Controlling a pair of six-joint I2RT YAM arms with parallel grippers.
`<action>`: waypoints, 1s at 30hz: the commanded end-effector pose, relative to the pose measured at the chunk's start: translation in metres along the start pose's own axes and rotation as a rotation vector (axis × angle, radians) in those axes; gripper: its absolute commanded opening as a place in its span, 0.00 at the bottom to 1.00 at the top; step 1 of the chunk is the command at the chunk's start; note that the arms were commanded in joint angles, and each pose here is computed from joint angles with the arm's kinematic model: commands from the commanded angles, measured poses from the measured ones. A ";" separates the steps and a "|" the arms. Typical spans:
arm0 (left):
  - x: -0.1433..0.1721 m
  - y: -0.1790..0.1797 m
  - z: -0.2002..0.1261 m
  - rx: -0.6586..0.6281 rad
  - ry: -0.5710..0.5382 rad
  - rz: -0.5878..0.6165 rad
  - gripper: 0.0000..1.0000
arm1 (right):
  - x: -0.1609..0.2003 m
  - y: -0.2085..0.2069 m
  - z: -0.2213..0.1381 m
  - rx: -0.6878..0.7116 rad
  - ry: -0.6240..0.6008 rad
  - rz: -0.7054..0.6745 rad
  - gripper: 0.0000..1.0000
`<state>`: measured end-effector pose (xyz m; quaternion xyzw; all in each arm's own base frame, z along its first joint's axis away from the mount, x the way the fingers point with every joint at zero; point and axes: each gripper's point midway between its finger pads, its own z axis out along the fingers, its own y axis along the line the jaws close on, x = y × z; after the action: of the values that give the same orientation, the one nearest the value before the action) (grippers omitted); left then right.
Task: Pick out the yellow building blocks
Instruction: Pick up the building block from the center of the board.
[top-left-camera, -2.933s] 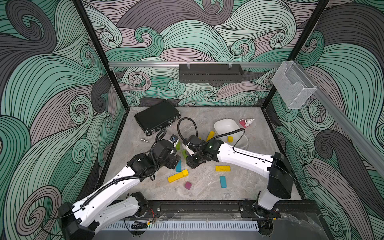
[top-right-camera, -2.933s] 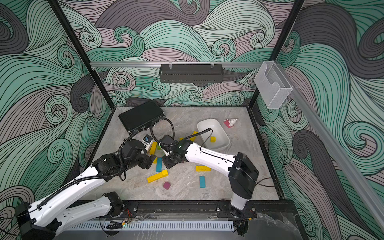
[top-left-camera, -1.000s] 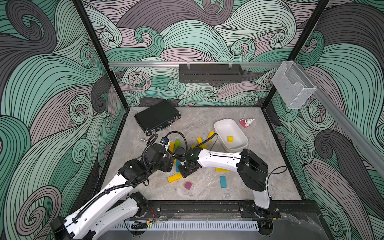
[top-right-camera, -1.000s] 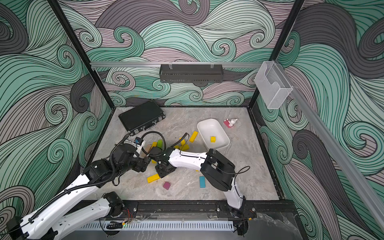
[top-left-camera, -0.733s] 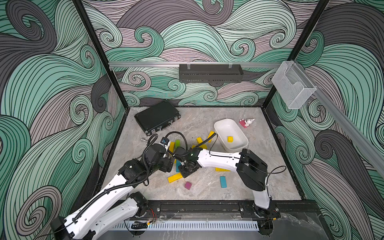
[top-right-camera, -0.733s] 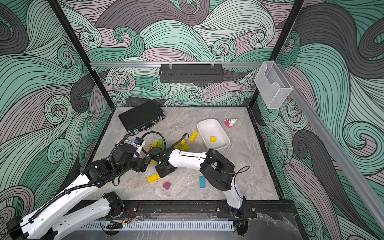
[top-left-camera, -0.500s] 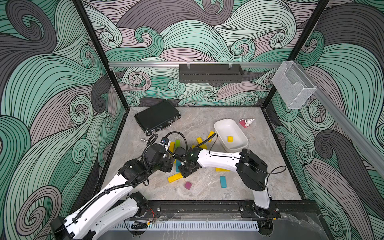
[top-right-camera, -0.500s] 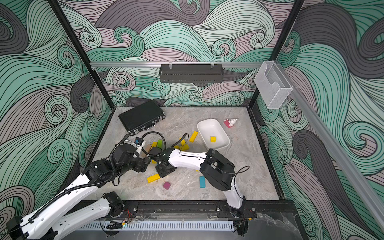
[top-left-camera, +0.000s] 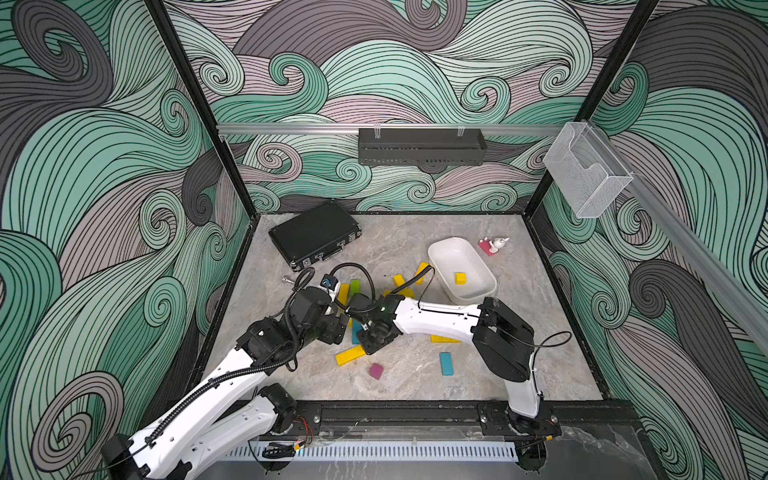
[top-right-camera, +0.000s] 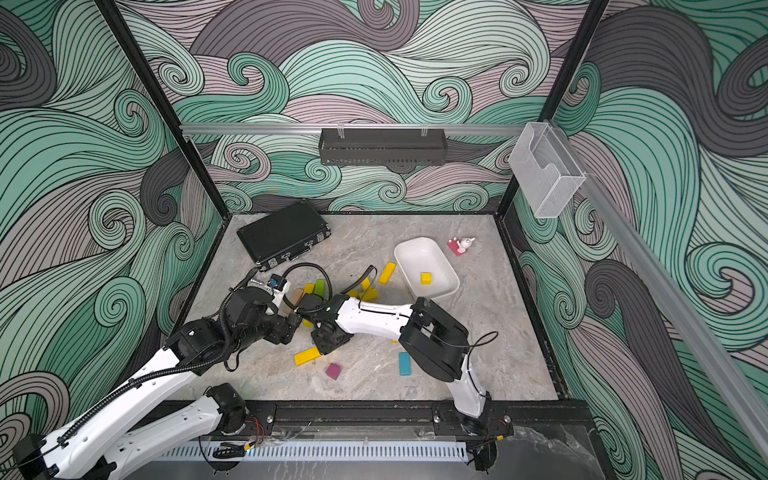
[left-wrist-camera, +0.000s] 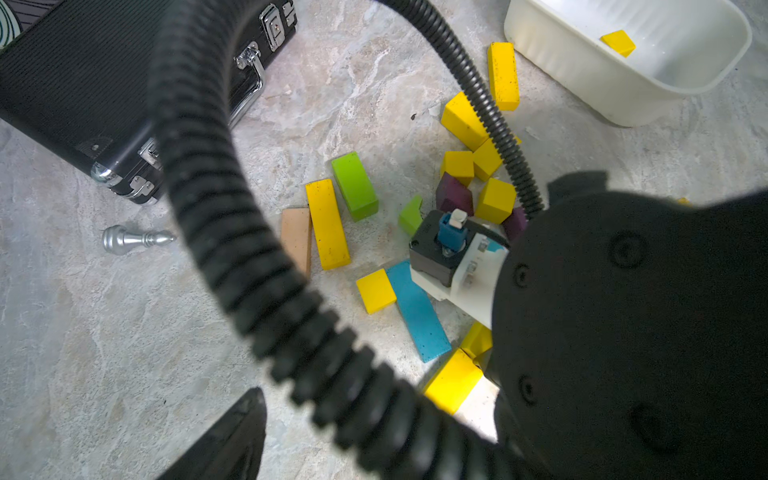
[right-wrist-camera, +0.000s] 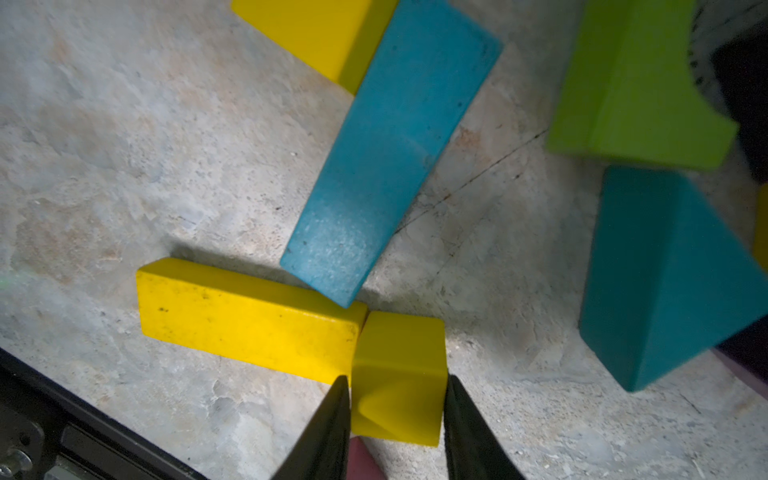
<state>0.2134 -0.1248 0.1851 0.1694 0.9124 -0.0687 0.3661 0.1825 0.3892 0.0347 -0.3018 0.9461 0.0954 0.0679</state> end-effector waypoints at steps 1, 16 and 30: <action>-0.009 0.000 -0.002 0.007 -0.032 -0.019 0.85 | 0.004 0.002 0.006 0.026 0.023 -0.016 0.36; -0.009 0.000 -0.002 0.016 -0.034 -0.026 0.85 | 0.003 0.002 0.008 0.033 0.034 -0.021 0.38; -0.011 0.003 -0.001 0.010 -0.038 -0.038 0.85 | -0.005 -0.002 -0.017 0.053 -0.027 -0.036 0.23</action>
<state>0.2122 -0.1240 0.1823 0.1683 0.9153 -0.0767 0.3578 0.1865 0.3898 0.0311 -0.3049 0.9464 0.0817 0.0687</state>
